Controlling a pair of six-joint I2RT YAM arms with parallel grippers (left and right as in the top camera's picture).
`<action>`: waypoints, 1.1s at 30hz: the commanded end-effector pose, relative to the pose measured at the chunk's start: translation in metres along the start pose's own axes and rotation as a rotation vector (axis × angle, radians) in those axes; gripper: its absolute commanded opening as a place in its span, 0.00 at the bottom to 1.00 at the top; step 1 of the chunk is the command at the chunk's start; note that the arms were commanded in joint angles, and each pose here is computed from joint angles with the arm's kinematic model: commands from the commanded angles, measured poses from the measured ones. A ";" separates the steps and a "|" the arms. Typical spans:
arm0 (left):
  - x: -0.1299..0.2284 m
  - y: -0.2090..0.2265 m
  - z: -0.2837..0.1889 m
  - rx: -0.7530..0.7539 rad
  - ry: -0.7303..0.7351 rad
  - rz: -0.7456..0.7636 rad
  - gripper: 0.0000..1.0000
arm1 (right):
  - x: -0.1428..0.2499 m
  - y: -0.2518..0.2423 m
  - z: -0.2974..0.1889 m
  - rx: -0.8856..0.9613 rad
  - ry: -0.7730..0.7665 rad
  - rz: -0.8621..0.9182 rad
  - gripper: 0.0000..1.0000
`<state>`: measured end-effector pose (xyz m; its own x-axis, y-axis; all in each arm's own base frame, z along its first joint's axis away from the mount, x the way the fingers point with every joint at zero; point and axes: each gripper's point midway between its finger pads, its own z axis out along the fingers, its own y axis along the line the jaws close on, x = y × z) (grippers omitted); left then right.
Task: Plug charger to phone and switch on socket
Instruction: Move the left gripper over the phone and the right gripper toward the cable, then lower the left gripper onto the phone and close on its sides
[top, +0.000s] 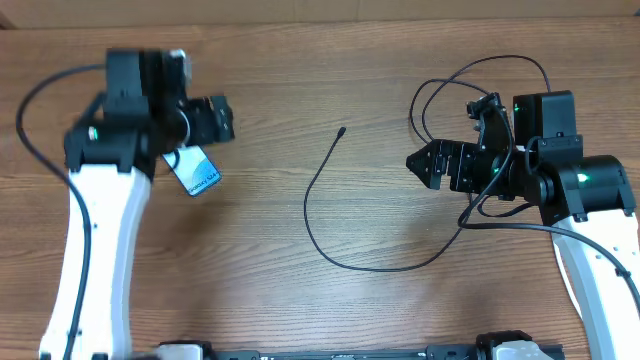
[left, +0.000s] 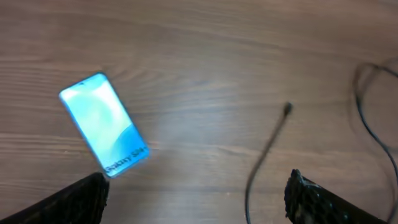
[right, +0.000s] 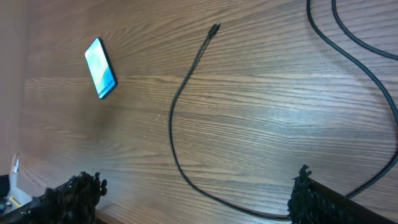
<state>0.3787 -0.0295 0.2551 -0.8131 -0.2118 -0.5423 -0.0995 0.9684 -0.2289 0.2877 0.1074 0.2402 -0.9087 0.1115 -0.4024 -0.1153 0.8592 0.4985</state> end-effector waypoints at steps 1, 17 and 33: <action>-0.033 0.024 0.000 -0.110 -0.023 -0.118 0.96 | -0.007 0.007 -0.007 -0.022 -0.027 -0.014 1.00; 0.007 0.111 0.089 -0.351 0.318 -0.413 1.00 | -0.003 0.006 -0.007 -0.018 -0.011 -0.006 1.00; 0.061 0.138 0.179 -0.434 0.530 -0.458 1.00 | -0.003 0.006 -0.007 -0.018 -0.010 -0.005 1.00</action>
<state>0.4106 0.0612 0.0541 -0.8023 -0.5962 0.0277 -0.5952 0.8027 0.0383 0.2836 0.1087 0.2390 -0.9165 0.1098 -0.3846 -0.1107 0.8543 0.5079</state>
